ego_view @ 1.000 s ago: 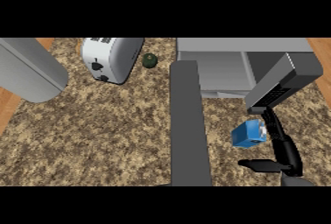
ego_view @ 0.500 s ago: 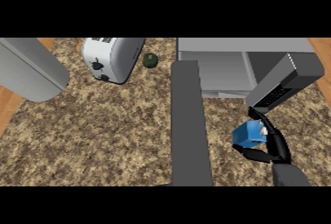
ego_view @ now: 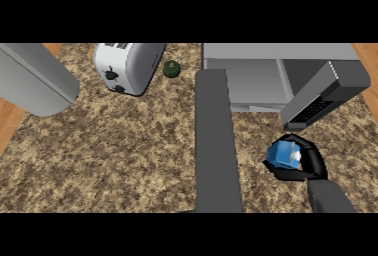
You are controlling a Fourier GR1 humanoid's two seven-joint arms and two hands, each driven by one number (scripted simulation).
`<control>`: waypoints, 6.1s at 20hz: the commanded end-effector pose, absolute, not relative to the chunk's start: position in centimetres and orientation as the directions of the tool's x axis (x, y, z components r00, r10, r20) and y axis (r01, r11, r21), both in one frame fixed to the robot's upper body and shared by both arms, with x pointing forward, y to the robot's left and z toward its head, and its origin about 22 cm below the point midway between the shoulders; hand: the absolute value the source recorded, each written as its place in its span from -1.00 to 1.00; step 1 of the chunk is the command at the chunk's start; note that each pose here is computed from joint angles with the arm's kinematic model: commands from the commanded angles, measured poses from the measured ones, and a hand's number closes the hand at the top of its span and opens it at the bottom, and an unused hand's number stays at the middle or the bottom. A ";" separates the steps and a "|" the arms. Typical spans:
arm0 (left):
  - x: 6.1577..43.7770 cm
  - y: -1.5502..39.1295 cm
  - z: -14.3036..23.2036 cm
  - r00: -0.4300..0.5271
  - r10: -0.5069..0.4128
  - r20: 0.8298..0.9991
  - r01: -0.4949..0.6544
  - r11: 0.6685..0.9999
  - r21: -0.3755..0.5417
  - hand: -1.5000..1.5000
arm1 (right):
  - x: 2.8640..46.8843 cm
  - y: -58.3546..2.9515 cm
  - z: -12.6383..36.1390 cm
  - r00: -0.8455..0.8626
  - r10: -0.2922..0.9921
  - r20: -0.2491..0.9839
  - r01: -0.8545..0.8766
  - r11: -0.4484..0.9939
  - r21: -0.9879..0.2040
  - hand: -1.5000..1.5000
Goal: Pick up the milk, place it into the microwave and close the microwave
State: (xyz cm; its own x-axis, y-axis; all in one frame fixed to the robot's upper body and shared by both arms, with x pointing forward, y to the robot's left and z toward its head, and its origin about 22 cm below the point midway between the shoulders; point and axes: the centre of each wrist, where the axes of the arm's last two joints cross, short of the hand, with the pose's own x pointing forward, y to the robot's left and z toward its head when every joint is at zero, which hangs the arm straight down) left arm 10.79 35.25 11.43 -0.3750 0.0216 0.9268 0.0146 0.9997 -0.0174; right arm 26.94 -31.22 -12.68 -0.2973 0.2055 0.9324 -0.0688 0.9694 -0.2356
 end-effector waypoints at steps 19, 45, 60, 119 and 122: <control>10.5 35.9 10.7 -0.358 0.014 0.934 -0.012 1.000 -0.020 -1.00 | 28.6 -26.1 -10.2 -0.426 0.082 0.901 -0.069 0.990 -0.123 1.00; 11.4 38.3 9.8 -0.368 0.023 0.930 0.012 1.000 -0.020 -1.00 | 42.4 -18.3 2.0 -0.318 0.498 0.806 0.150 0.866 -0.476 1.00; 13.5 38.1 9.8 -0.370 0.046 0.928 0.082 0.996 -0.016 -1.00 | 43.8 -23.3 3.5 -0.275 0.739 0.615 0.427 0.668 -0.610 1.00; 19.9 27.1 8.7 -0.232 0.127 0.964 0.480 0.877 0.000 1.00 | 36.3 -22.6 -8.0 -0.290 0.047 0.956 0.003 0.999 -0.049 -1.00; 19.5 27.4 7.6 -0.200 0.129 0.971 0.488 0.873 -0.016 1.00 | 31.8 -24.5 -12.0 -0.272 0.054 0.961 0.012 0.999 -0.053 -1.00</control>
